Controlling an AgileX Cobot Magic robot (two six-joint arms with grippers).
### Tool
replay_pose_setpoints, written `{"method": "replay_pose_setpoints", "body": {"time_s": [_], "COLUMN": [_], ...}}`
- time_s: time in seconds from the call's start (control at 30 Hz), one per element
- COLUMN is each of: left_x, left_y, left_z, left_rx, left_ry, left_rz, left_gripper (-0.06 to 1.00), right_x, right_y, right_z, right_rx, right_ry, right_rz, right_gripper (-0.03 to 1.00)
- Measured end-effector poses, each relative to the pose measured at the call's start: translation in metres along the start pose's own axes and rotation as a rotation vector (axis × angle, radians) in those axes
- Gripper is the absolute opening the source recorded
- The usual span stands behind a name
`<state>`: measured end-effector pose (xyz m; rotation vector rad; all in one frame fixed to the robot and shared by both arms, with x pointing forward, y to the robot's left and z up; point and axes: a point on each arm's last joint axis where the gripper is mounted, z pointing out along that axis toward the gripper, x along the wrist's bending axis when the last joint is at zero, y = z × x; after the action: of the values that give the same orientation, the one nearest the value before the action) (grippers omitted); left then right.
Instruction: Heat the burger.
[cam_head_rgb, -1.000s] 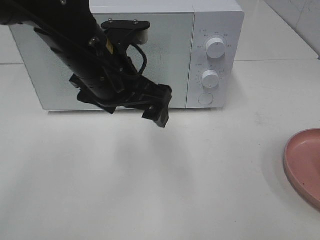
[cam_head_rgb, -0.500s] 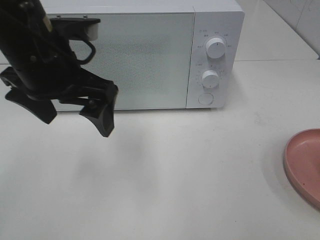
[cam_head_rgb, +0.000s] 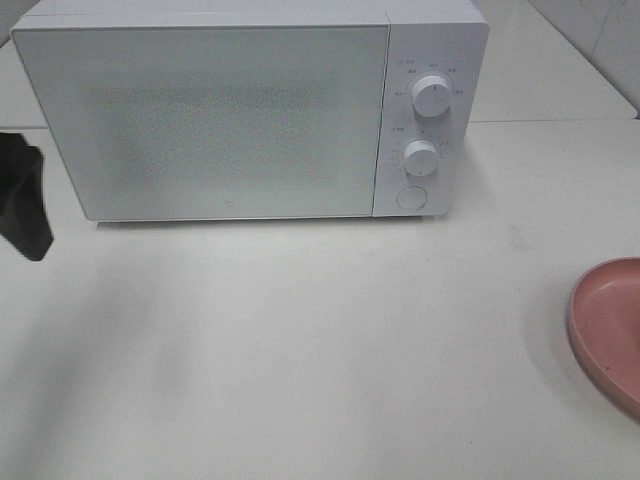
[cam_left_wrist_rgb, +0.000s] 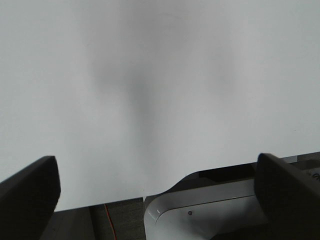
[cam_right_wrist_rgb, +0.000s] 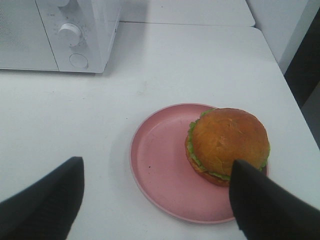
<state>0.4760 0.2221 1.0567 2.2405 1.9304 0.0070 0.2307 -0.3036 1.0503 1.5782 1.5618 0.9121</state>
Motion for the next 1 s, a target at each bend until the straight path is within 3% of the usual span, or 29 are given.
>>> {"method": "replay_pose_setpoints", "body": {"time_s": [0.2, 0.63, 0.93, 1.0], "left_x": [0.026, 0.042, 0.046, 0.046], "left_y": [-0.032, -0.099, -0.141, -0.153], "left_z": [-0.006, -0.001, 0.008, 0.003], "left_rx": [-0.016, -0.044, -0.182, -0.254], "left_ry": [0.029, 0.149, 0.150, 0.145], "left_rz": [-0.064, -0.020, -0.009, -0.008], "left_gripper": [0.97, 0.97, 0.97, 0.97], "right_x": [0.000, 0.000, 0.000, 0.000], "right_y": [0.000, 0.000, 0.000, 0.000], "right_z": [0.000, 0.000, 0.000, 0.000], "right_rx": [0.000, 0.000, 0.000, 0.000], "right_ry": [0.000, 0.000, 0.000, 0.000], "right_rz": [0.000, 0.000, 0.000, 0.000], "right_gripper": [0.76, 0.76, 0.76, 0.76]}}
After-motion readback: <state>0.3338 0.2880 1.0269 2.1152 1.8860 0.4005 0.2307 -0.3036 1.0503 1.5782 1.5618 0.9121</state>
